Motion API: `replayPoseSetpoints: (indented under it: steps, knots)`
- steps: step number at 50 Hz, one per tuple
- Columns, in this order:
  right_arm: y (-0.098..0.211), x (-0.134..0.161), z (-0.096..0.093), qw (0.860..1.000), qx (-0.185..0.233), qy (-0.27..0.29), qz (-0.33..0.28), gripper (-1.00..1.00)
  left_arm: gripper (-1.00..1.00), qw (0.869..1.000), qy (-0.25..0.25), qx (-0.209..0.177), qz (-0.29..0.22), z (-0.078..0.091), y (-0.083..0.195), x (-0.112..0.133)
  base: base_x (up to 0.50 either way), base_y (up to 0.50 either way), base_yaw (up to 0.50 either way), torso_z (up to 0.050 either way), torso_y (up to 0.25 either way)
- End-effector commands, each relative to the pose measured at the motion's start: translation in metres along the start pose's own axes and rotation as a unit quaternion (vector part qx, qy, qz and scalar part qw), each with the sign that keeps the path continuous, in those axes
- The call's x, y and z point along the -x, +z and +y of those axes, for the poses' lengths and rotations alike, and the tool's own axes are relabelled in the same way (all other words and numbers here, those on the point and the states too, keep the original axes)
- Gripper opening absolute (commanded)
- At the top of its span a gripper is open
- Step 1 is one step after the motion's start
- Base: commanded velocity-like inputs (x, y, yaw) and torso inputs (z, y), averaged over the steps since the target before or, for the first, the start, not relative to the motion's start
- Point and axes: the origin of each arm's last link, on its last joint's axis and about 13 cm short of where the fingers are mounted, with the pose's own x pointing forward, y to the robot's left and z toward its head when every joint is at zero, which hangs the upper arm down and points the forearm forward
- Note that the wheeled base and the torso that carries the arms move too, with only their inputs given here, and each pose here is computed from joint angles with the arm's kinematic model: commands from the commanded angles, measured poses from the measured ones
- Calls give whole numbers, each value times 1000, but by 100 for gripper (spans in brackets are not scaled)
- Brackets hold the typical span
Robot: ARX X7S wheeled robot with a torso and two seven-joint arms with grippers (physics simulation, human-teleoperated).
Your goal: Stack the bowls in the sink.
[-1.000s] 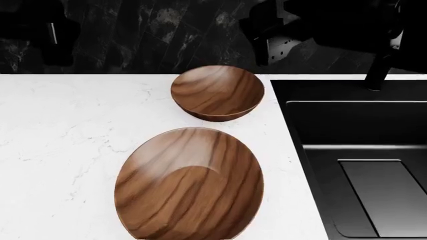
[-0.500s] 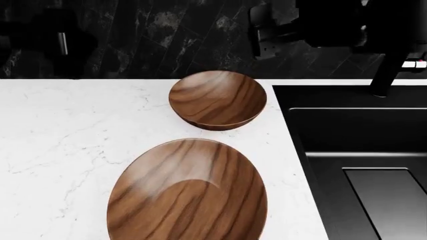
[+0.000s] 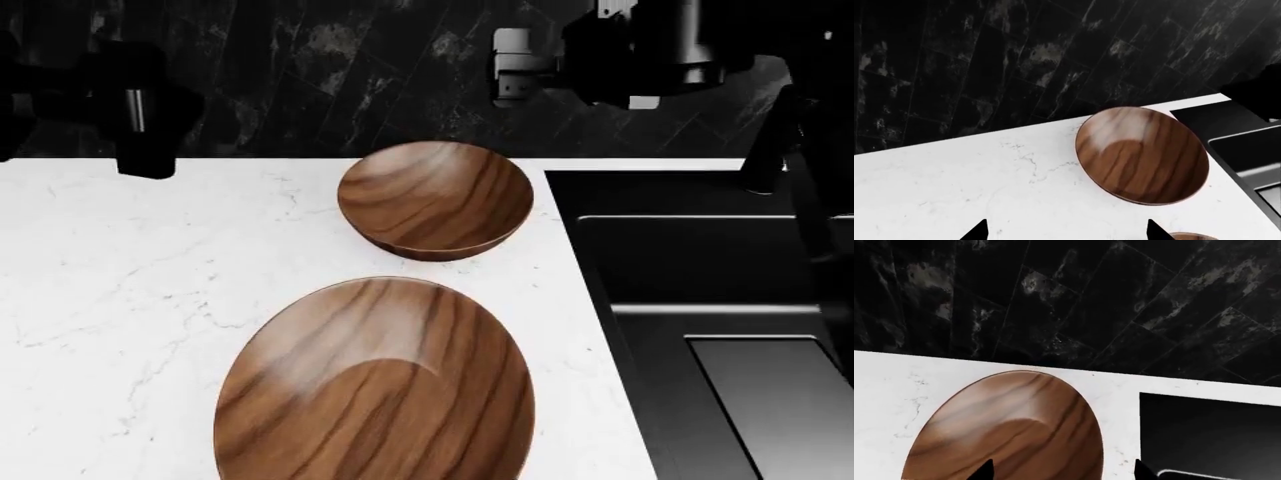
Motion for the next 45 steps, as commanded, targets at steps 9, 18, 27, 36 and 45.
replayPoseSetpoints:
  steps: [9, 18, 27, 36, 45]
  knots:
    - [-24, -43, -3, 997, 31, -29, 62, 100, 100, 1000, 4, 5, 6, 3, -5, 0, 0, 0, 0, 0, 0]
    - [-29, -50, -6, 996, -11, -60, 58, 100, 100, 1000, 6, 7, 14, 6, -9, -6, 0, 0, 0, 0, 0]
    - [-41, -62, 0, 998, -17, -1, 67, 100, 100, 1000, 8, 8, 11, 8, -11, -4, 0, 0, 0, 0, 0]
    - [-57, -72, -4, 995, -14, -5, 95, 100, 100, 1000, 9, 10, 14, 9, -15, -6, 0, 0, 0, 0, 0]
    - [-62, -74, -7, 995, -24, -12, 99, 100, 100, 1000, 10, 12, 12, 9, -14, -3, 0, 0, 0, 0, 0]
